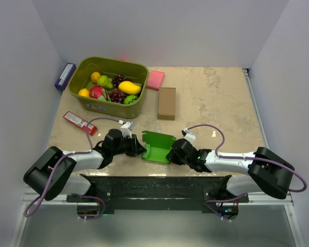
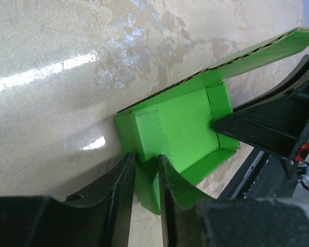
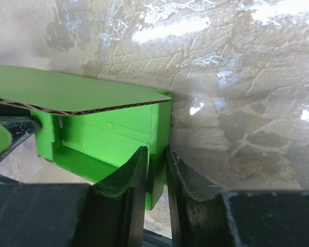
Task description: Fold the paper box
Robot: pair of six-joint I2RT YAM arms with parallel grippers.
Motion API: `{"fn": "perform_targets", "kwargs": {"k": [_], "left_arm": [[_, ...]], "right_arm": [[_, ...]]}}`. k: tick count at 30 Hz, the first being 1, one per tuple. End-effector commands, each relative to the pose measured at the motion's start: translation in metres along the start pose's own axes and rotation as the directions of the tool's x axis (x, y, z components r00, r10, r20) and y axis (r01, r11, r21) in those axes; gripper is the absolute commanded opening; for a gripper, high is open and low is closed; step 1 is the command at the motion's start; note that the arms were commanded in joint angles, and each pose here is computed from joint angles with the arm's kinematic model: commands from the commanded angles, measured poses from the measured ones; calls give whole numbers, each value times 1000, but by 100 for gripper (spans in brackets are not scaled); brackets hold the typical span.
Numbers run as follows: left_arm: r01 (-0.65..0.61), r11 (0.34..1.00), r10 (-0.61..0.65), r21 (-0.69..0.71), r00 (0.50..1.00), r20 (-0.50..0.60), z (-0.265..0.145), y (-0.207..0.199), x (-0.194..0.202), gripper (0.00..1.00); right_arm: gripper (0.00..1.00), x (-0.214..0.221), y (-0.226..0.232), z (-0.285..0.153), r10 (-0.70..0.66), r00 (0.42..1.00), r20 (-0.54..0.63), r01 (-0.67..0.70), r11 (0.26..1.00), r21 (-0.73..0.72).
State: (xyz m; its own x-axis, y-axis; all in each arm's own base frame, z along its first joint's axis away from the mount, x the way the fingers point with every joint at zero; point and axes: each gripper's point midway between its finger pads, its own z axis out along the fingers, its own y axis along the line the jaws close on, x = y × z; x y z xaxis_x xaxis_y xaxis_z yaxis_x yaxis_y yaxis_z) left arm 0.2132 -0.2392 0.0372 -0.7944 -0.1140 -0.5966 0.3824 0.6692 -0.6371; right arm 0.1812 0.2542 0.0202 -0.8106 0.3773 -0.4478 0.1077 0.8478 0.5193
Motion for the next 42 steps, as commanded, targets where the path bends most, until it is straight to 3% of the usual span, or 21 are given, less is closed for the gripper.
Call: {"fn": "perform_targets", "kwargs": {"k": [1,6,17,26,31,36,42], "left_arm": [[-27,999,26,33,999,19,6,-14,-5,26],[-60,998,60,-4,998,-1,12,-15,0,20],[-234,927,216,-294,972,-93,18,7,3,2],[-415,792,361,-448,910,-205,16,21,12,0],[-560,609,467,-563,826,-316,10,27,13,0],[-610,550,498,-571,788,-362,14,21,22,0],[-611,523,497,-594,785,-370,13,21,19,0]], "right_arm": [[23,-4,6,3,-30,999,28,30,1000,3],[23,-3,6,4,-37,999,26,37,999,8],[25,-4,6,2,-44,998,35,44,999,15],[24,-3,3,6,-56,998,37,55,998,35],[24,-2,-5,6,-65,997,28,63,996,69],[23,-3,-11,4,-63,997,37,60,994,92],[22,-7,-14,1,-64,997,49,58,992,116]]}}
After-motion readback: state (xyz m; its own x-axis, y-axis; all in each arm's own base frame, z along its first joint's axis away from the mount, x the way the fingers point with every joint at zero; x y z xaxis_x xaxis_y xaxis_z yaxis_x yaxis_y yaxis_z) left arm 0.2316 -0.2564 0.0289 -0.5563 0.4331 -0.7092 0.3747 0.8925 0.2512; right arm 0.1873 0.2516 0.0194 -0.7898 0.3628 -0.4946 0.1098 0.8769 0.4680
